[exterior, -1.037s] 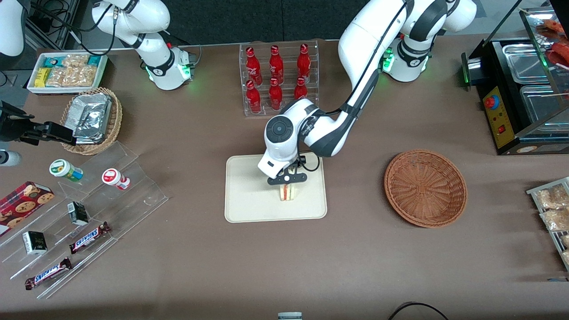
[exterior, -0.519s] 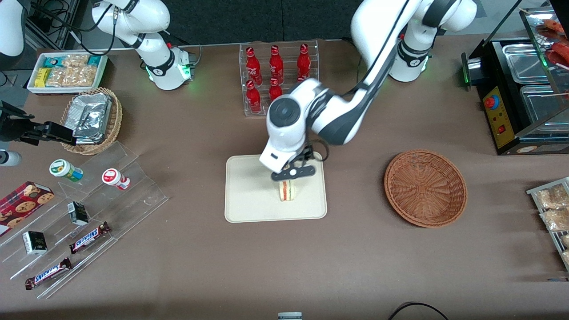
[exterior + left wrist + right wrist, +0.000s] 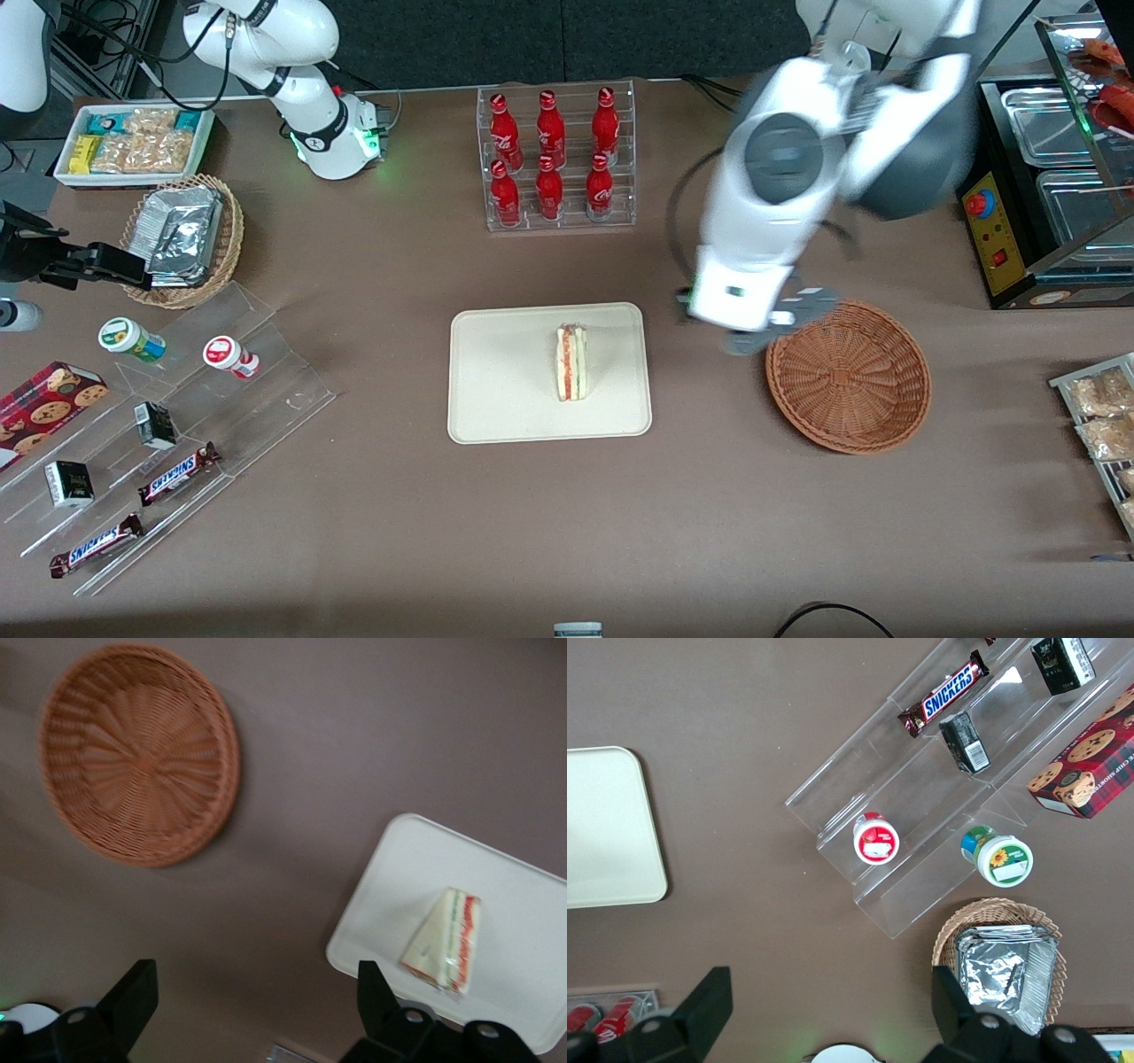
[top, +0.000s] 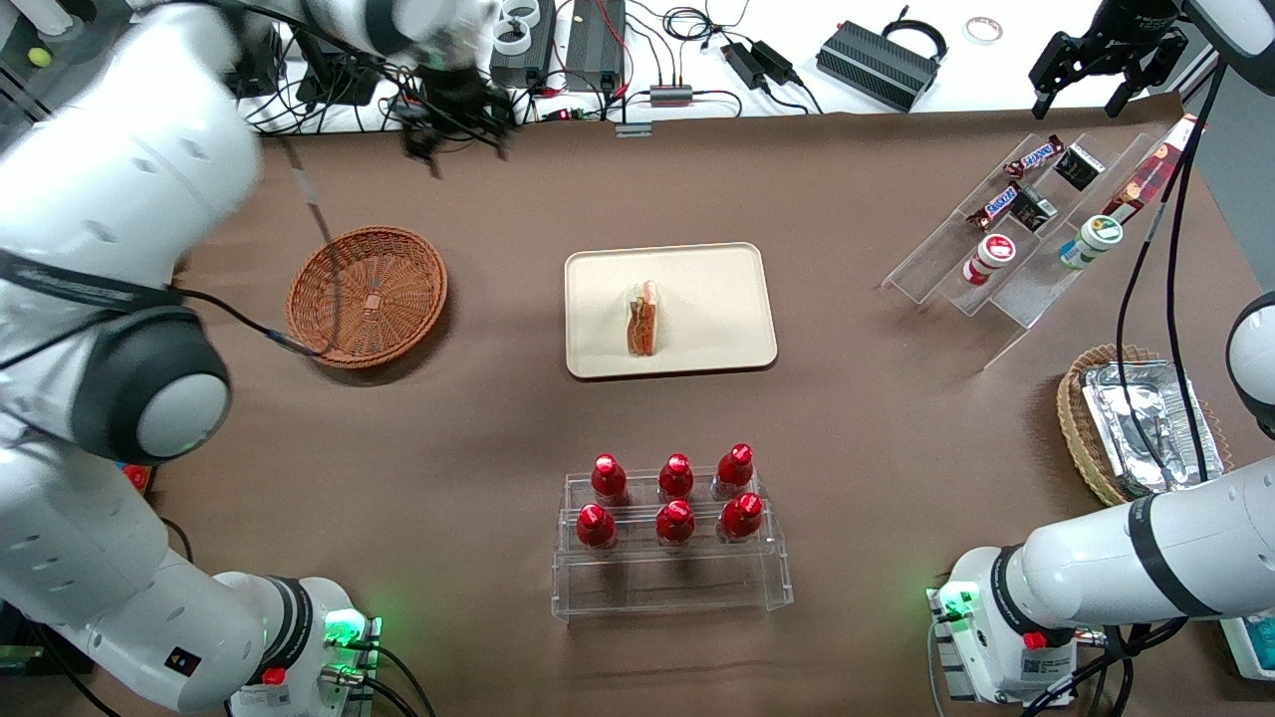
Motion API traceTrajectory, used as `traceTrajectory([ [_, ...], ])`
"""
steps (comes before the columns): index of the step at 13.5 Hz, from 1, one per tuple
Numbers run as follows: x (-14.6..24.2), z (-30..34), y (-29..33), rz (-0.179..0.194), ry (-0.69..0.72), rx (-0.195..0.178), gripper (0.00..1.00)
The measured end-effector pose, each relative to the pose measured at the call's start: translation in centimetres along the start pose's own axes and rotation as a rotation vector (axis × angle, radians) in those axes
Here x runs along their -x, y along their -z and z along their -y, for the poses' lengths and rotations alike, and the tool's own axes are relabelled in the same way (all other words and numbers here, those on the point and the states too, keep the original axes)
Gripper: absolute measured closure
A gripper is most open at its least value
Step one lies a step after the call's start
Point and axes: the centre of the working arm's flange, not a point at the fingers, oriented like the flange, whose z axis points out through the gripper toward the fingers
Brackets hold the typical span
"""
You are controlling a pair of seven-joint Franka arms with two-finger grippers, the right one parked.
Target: Place sandwich from basket to tray
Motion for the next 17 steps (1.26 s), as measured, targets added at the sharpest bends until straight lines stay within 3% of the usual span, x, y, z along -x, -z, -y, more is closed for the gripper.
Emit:
traceTrajectory([
  [3, -3.3, 9.4, 3.6, 0.044, -0.075, -0.008, 0.0],
  [11, -4.8, 28.3, 5.2, 0.084, -0.349, 0.057, 0.0],
  [14, -4.6, 31.2, 5.5, 0.08, -0.373, 0.07, 0.0],
  [17, -4.5, 29.6, 5.5, 0.071, -0.401, 0.065, 0.0],
])
